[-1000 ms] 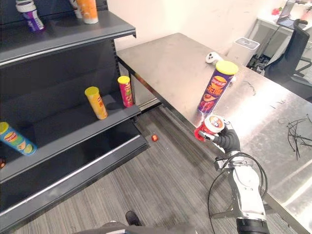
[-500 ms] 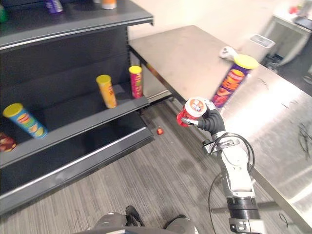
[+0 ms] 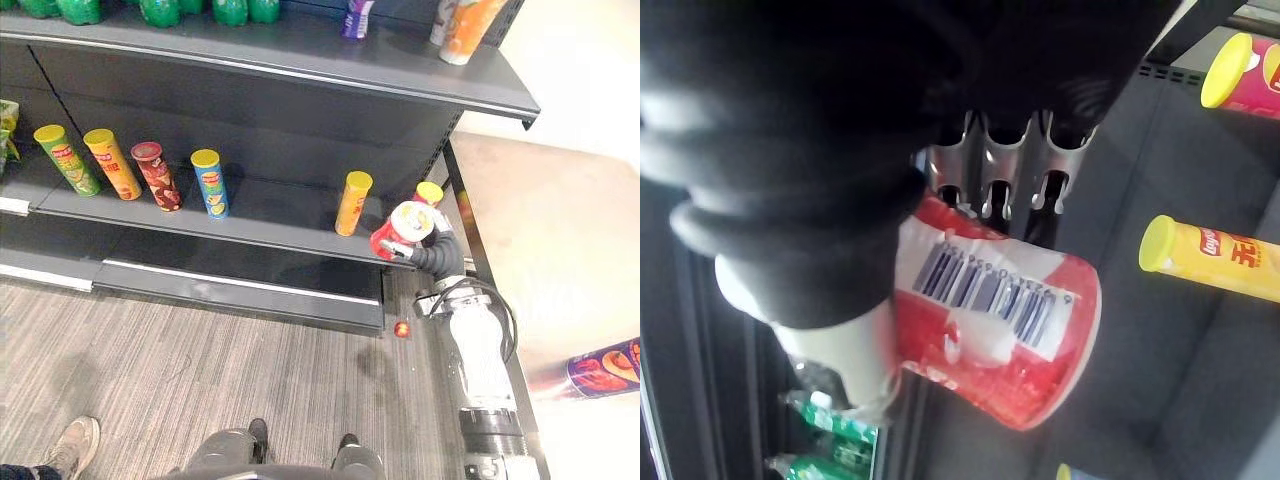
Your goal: Put the gum and the chips on the shelf.
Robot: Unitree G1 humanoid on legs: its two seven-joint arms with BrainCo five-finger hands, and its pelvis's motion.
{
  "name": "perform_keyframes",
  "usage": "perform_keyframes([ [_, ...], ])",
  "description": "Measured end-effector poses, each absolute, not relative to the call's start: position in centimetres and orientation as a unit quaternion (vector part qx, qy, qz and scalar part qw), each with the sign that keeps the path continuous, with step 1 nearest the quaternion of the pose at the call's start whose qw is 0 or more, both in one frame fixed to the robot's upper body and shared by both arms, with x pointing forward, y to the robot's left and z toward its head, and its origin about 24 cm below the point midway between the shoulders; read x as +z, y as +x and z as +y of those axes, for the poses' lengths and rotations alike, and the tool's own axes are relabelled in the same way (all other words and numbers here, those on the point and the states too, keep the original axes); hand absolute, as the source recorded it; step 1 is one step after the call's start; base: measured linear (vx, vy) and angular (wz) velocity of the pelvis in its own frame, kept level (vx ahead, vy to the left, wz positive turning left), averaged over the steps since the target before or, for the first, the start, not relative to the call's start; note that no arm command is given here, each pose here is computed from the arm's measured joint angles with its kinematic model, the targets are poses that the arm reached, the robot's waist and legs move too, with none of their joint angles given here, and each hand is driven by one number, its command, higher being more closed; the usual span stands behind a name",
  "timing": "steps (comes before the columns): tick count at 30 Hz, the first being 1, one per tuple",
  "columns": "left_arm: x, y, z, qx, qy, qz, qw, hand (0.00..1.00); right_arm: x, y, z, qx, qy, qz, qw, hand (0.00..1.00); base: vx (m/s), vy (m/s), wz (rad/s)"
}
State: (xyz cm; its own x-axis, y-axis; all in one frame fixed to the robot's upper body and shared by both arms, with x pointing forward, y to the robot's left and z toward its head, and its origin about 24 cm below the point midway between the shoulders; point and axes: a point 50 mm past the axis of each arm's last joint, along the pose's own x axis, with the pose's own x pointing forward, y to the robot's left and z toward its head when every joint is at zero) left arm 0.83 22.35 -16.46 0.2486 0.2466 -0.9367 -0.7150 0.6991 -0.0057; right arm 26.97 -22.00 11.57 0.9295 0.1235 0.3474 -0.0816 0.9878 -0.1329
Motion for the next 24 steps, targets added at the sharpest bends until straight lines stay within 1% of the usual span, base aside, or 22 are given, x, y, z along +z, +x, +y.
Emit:
perform_keyframes([
  [4, -16.5, 1.0, 22.0, 0.315, -0.218, 0.519, 0.764, 0.00, 10.1, 26.8, -23.2, 0.019, -0.054, -0.139, 0.989, 1.00, 0.07, -0.192, 0.52],
  [12, -16.4, 1.3, 22.0, 0.297, -0.194, 0.515, 0.780, 0.00, 7.7, 25.0, -24.1, 0.002, -0.059, -0.092, 0.994, 1.00, -0.02, 0.007, 0.08],
  [21, -16.4, 1.6, 21.9, 0.274, -0.175, 0.519, 0.790, 0.00, 7.5, 24.8, -23.9, 0.019, -0.059, -0.091, 0.994, 1.00, 0.00, 0.023, -0.18],
  [24, -16.3, 2.2, 22.0, 0.253, -0.164, 0.520, 0.800, 0.00, 7.7, 24.9, -23.8, 0.028, -0.060, -0.094, 0.993, 1.00, 0.07, -0.001, -0.11],
])
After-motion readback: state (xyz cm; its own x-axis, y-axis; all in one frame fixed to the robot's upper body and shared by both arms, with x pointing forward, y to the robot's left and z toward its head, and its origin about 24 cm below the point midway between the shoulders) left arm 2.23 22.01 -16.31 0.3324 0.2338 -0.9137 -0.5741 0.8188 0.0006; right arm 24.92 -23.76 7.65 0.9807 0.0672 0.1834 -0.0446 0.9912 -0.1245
